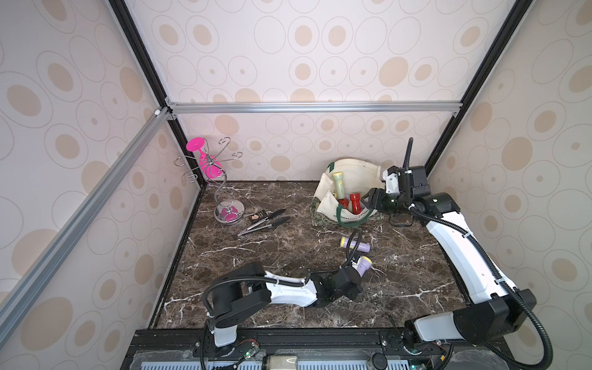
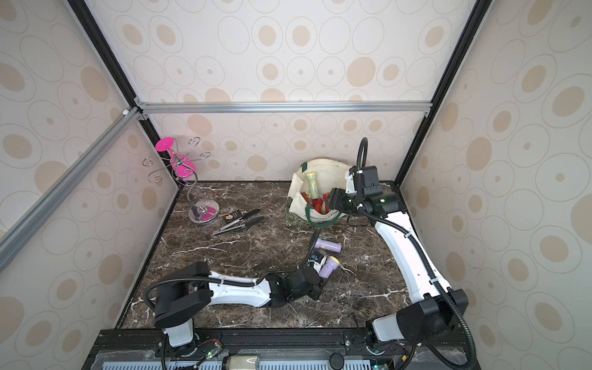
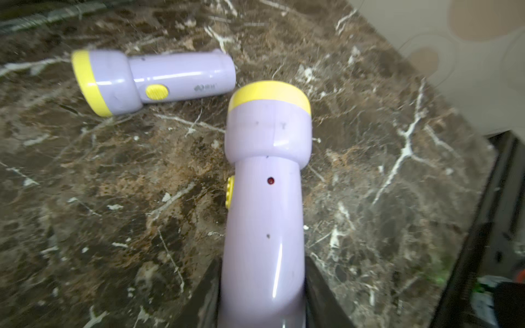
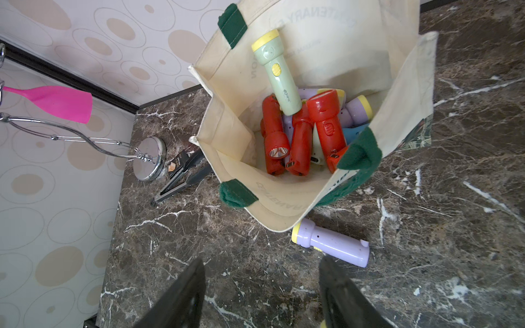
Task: Put the flashlights into the tote bags
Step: Pick up the flashlight from the center of the board.
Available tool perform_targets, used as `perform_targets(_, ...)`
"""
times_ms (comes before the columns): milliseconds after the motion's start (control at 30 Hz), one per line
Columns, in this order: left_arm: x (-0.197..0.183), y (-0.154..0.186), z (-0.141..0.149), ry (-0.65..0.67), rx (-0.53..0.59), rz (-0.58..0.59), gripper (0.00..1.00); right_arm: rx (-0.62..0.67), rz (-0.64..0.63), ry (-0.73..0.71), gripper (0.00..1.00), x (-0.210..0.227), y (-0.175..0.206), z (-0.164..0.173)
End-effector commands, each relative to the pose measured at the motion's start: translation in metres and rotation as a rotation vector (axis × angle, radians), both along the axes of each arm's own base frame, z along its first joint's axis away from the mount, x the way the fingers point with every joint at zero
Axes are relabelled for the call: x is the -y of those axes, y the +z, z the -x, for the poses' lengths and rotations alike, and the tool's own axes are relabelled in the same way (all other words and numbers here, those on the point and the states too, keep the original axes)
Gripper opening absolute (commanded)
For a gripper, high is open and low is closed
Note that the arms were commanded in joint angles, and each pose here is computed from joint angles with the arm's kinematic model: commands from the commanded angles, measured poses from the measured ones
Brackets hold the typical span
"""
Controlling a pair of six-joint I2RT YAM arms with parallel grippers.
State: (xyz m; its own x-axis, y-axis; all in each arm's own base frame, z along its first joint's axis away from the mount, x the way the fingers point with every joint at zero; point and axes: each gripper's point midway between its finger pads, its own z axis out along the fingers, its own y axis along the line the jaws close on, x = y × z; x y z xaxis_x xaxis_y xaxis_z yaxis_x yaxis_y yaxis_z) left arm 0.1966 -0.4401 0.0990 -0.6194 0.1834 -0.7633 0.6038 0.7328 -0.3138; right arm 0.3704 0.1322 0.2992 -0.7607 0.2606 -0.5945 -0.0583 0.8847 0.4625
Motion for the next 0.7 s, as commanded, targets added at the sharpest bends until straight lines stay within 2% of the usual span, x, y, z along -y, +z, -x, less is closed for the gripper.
perform_targets(0, -0.004, 0.052, -0.01, 0.044, 0.02, 0.187, 0.08, 0.024, -0.044, 0.055, 0.65, -0.013, 0.007, 0.003)
perform_targets(333, -0.048, 0.124, -0.043, 0.168, 0.117, 0.351, 0.08, 0.019, -0.162, 0.216, 0.61, -0.049, 0.017, 0.006)
perform_targets(433, -0.061, 0.143, -0.051, 0.203, 0.141, 0.4, 0.08, 0.002, -0.204, 0.297, 0.62, -0.073, 0.019, 0.016)
perform_targets(667, -0.091, 0.175, -0.062, 0.264, 0.19, 0.48, 0.08, -0.073, -0.274, 0.4, 0.71, -0.102, 0.007, 0.031)
